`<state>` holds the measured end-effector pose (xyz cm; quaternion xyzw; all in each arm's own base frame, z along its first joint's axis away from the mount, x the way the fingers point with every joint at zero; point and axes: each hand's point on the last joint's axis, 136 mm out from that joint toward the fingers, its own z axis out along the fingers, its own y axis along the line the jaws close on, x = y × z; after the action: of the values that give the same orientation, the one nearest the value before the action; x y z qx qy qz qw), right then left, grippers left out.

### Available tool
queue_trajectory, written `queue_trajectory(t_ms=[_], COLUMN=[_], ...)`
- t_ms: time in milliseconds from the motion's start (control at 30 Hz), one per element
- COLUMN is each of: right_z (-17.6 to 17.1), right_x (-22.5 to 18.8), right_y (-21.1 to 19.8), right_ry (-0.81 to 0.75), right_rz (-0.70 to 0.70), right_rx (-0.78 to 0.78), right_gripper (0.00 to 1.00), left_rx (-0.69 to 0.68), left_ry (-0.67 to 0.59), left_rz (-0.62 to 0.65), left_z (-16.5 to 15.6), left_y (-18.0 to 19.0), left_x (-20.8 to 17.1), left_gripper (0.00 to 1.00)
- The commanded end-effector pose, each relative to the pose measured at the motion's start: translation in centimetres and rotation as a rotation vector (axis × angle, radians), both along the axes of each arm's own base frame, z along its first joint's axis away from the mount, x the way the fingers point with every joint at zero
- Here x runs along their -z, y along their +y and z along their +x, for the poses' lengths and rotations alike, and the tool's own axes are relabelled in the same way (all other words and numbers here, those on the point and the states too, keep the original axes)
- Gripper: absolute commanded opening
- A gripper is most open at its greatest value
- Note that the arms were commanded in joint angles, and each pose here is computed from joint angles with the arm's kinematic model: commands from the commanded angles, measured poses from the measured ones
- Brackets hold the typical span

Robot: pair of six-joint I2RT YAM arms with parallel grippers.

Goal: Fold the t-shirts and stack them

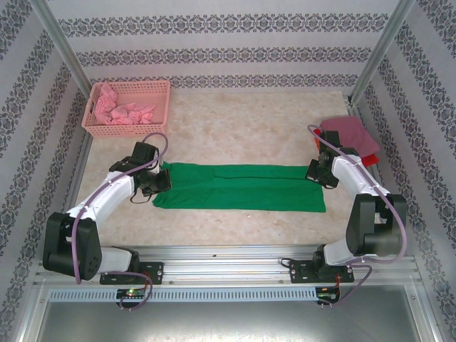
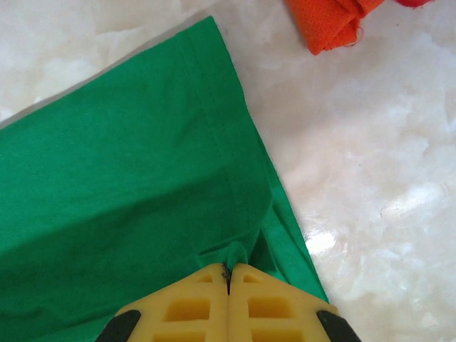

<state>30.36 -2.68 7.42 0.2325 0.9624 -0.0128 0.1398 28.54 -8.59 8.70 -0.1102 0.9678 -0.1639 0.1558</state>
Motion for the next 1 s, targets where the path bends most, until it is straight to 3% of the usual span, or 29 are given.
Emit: queue_trajectory(t_ms=[0, 500, 600, 767, 867, 967], right_z=[-0.2, -0.7, -0.3, 1.2, 2.2, 3.3], right_x=[0.4, 2.2, 1.4, -2.1, -4.1, -4.7], right_y=[-0.4, 0.2, 0.4, 1.0, 2.4, 4.6], right_ry=[0.009, 0.056, 0.025, -0.138, -0.229, -0.263], right_rz=[-0.004, 0.032, 0.046, 0.057, 0.067, 0.074], right_rx=[0.015, 0.021, 0.017, -0.013, -0.075, -0.133], right_gripper=[0.00, 0.00, 0.08, 0.55, 0.65, 0.67], left_rx=[-0.015, -0.031, -0.029, -0.017, -0.008, -0.013], left_ry=[-0.036, 0.054, 0.076, 0.031, -0.020, -0.057], left_rz=[-0.041, -0.026, -0.028, -0.035, -0.054, -0.109], left_z=[0.4, -1.5, -1.7, -1.1, -0.2, 1.5], left_y=[-0.4, 0.0, -0.1, -0.3, -0.7, -1.9], left_x=[-0.8, 3.2, 3.5, 1.0, -1.3, -2.1], left_gripper=[0.00, 0.02, 0.19, 0.71, 0.87, 0.91])
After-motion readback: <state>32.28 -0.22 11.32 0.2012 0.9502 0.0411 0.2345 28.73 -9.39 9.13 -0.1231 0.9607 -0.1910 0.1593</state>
